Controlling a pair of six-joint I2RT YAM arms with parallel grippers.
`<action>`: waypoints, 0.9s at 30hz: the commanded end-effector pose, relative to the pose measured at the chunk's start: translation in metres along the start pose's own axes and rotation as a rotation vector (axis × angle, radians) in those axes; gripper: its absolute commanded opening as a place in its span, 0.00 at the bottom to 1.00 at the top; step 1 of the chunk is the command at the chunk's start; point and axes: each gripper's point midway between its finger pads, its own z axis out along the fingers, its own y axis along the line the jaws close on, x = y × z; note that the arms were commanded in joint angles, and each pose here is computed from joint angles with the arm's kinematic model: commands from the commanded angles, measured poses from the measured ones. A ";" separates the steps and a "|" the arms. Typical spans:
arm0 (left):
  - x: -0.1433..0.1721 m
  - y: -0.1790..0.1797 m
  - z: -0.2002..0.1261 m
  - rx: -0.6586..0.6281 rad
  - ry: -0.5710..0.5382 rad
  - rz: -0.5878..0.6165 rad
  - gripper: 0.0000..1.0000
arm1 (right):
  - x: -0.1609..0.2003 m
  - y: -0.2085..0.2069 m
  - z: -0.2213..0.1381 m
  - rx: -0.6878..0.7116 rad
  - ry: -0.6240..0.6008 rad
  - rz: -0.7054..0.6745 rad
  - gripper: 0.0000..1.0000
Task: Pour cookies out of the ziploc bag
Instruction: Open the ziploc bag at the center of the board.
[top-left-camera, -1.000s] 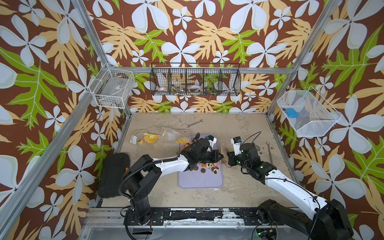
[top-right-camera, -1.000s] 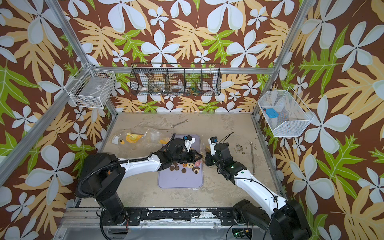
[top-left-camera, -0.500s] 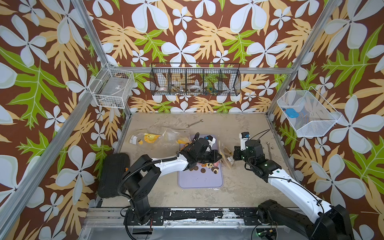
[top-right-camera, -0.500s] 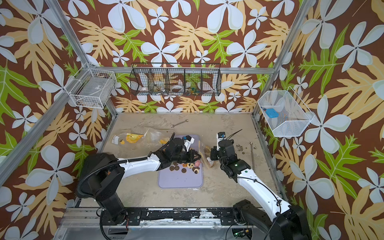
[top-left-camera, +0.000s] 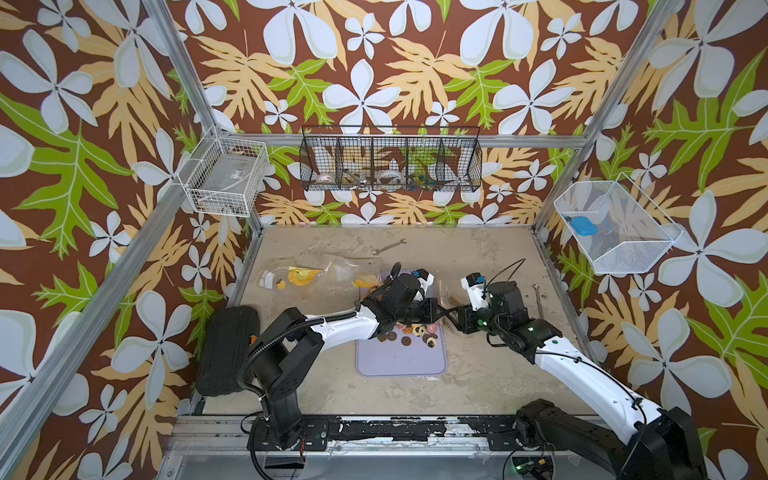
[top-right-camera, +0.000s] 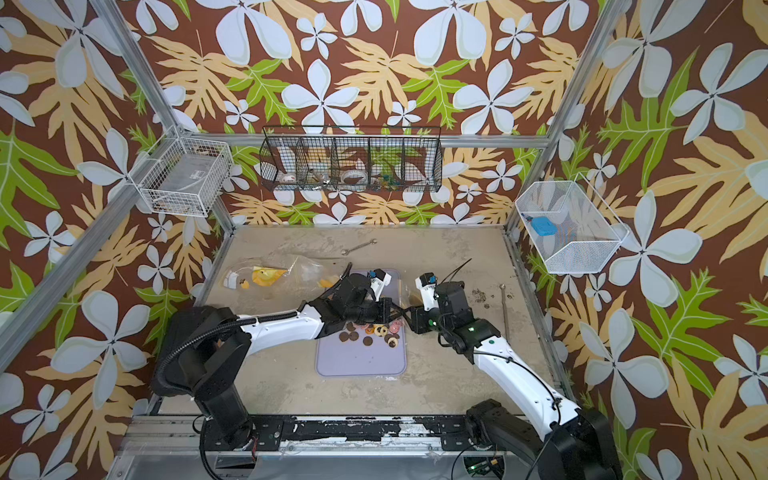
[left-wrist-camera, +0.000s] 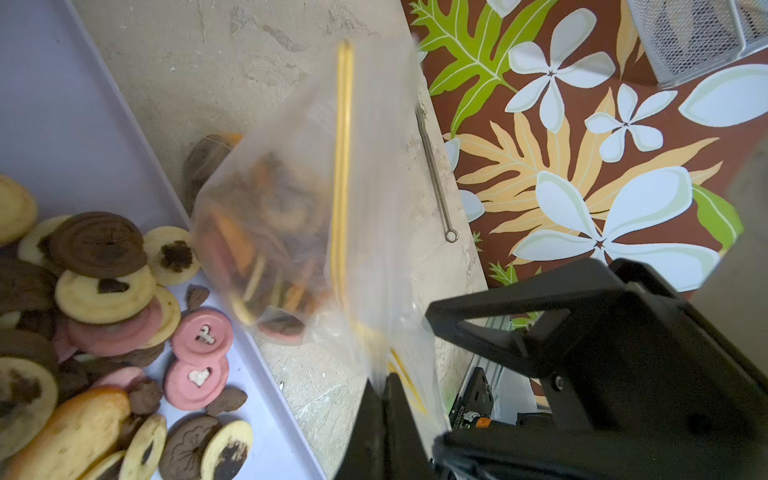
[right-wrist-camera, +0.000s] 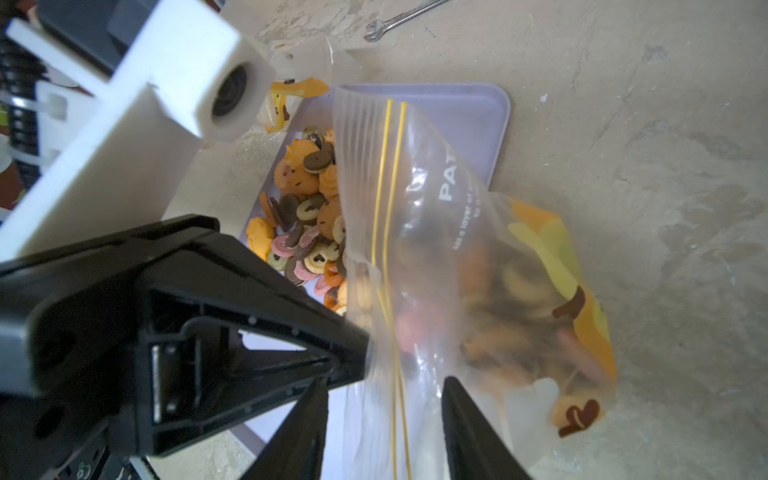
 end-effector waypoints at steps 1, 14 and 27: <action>-0.001 -0.002 0.000 0.009 0.005 0.015 0.00 | 0.004 0.001 0.001 -0.005 0.021 0.001 0.47; -0.002 -0.006 -0.001 0.018 0.008 0.016 0.00 | 0.006 -0.024 0.009 0.120 0.039 -0.007 0.32; 0.000 -0.005 0.000 0.021 0.017 0.014 0.00 | -0.003 -0.012 0.015 0.073 0.033 -0.033 0.27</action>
